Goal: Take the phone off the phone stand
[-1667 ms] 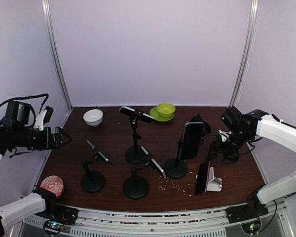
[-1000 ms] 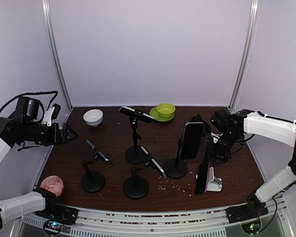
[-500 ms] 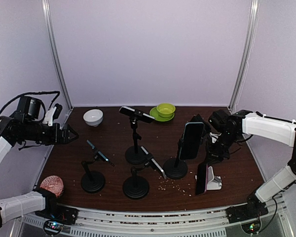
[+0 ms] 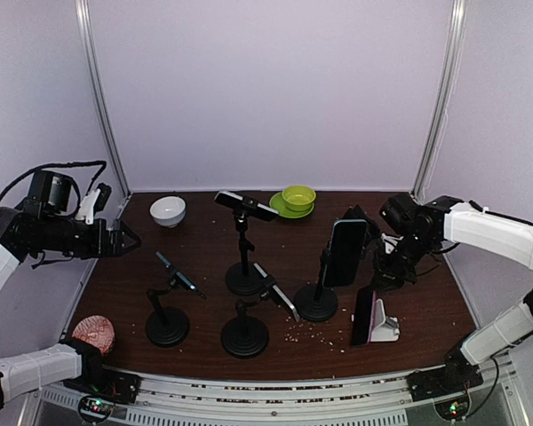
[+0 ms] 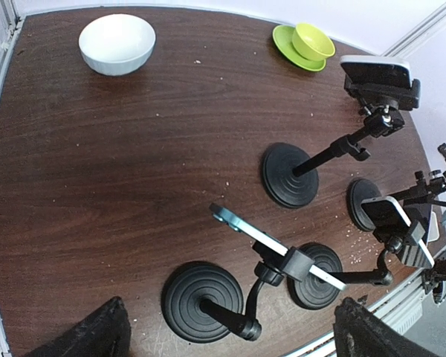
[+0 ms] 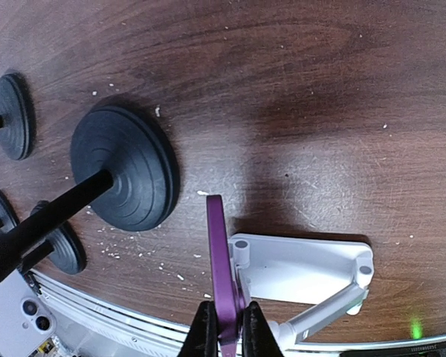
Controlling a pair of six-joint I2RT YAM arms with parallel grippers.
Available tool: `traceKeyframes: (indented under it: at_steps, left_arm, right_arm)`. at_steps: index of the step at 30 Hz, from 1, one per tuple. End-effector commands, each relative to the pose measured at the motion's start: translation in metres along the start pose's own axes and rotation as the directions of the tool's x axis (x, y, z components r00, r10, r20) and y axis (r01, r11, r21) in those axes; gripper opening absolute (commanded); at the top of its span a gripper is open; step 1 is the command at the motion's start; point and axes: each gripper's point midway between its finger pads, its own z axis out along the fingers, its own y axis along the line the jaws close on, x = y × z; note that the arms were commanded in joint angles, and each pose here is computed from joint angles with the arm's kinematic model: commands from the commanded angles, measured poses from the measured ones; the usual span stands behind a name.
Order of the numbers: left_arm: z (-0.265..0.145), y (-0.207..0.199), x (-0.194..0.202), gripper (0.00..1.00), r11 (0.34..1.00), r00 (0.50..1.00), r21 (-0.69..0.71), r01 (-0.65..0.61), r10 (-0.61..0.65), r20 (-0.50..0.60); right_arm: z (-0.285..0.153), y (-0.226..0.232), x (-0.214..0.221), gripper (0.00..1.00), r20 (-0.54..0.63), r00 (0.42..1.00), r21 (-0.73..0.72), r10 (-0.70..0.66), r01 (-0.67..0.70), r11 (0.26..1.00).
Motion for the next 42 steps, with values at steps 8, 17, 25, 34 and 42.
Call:
traceKeyframes:
  at_steps: [8,17,25,34,42]
  left_arm:
    - [-0.019,-0.012,-0.016,0.84,0.999,0.997,0.029,-0.015,0.013,0.075]
    - [-0.029,-0.014,-0.025,0.84,1.000,0.995,0.015,-0.022,0.020,0.094]
    - [-0.034,-0.018,-0.034,0.84,1.000,0.993,0.020,-0.017,0.015,0.116]
    - [-0.040,-0.017,-0.034,0.84,1.000,0.991,0.009,-0.017,0.016,0.136]
    - [-0.047,-0.012,-0.029,0.89,1.000,0.989,-0.020,-0.020,0.022,0.148]
  right_arm:
    - [-0.058,0.021,0.007,0.00,0.081,0.997,-0.100,-0.018,0.026,0.995]
    - [-0.117,0.036,0.001,0.00,0.205,0.979,-0.186,-0.009,0.048,0.981]
    - [-0.179,0.027,-0.027,0.00,0.378,0.920,-0.286,0.106,0.007,0.958]
    - [-0.200,-0.022,-0.072,0.00,0.533,0.763,-0.401,0.365,-0.152,0.903]
    - [-0.159,-0.079,-0.099,0.00,0.563,0.569,-0.491,0.600,-0.353,0.796]
